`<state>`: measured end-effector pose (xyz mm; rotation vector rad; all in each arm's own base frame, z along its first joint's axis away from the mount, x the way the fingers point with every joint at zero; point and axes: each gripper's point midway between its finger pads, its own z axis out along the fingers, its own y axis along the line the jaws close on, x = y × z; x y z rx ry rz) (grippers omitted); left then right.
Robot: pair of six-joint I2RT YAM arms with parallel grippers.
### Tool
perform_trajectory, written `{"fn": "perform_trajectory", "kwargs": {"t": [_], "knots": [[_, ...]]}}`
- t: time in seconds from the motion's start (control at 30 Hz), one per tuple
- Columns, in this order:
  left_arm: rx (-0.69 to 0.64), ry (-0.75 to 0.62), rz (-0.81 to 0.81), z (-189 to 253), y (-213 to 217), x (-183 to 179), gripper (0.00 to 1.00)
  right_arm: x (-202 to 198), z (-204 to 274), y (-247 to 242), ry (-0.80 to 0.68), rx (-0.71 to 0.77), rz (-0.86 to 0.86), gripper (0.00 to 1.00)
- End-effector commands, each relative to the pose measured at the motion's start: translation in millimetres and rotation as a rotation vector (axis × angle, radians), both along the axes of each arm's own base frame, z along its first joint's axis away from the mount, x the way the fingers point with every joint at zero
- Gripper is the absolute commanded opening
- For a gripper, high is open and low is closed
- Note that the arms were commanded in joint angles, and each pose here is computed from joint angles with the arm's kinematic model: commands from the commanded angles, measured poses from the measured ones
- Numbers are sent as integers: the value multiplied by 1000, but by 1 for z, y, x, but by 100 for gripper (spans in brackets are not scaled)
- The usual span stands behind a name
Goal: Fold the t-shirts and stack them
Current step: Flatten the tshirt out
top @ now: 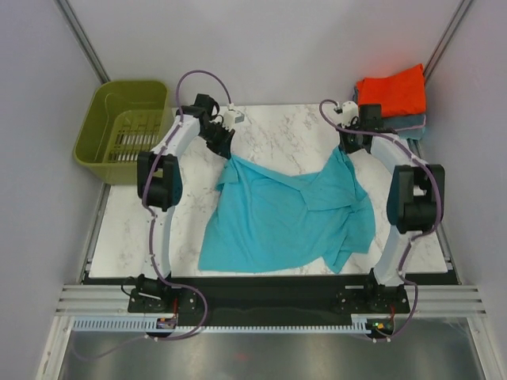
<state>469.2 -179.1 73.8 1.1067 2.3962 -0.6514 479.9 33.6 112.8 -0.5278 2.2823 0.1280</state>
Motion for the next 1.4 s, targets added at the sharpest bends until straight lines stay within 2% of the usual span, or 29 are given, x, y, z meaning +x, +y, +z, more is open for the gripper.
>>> {"fn": "perform_trajectory", "kwargs": {"t": [0.0, 0.03, 0.07, 0.1, 0.17, 0.2, 0.27, 0.3, 0.37, 0.4, 0.5, 0.53, 0.63, 0.83, 1.0, 1.13, 1.37], "knots": [[25, -100, 70, 13, -3, 46, 15, 68, 0, -1, -98, 37, -59, 0], [26, -150, 82, 21, -4, 61, 24, 88, 14, -3, -141, 39, -75, 0], [51, -167, 117, 20, 1, 69, 34, 95, 10, -3, -131, 40, -79, 0], [56, -186, 129, 22, 2, 75, 48, 102, -6, -4, -103, 38, -87, 0], [67, -219, 168, 31, 5, 81, 57, 118, 6, -9, -134, 17, -109, 19], [58, -249, 185, 50, 7, 81, 58, 120, 13, -11, -148, 9, -116, 37], [44, -251, 223, 66, 8, 75, 59, 118, 30, -29, -176, 2, -129, 44], [38, -261, 233, 76, 8, 72, 59, 113, 53, -31, -214, 3, -113, 48], [40, -290, 230, 103, 9, 55, 60, 91, 58, -28, -205, 20, -30, 55], [46, -291, 216, 108, 8, 46, 61, 77, 81, -23, -233, 41, 9, 57], [86, -273, 127, 109, 3, 5, 61, 26, 79, 0, -103, 185, 127, 55], [130, -256, 111, 98, 8, -8, 60, 6, 70, 4, -7, 231, 125, 55], [144, -200, 117, 83, 5, -23, 58, -40, 55, 17, 193, 406, 137, 50], [102, -160, 140, 76, -4, -22, 54, -109, 23, 28, 391, 434, 207, 43], [86, -179, 132, 83, -15, -18, 54, -122, 5, 14, 410, 344, 247, 42], [84, -177, 118, 84, -23, -24, 54, -122, -16, 8, 531, 419, 220, 39], [82, -188, 100, 90, -30, -32, 54, -107, -37, -16, 569, 406, 151, 37]]}}
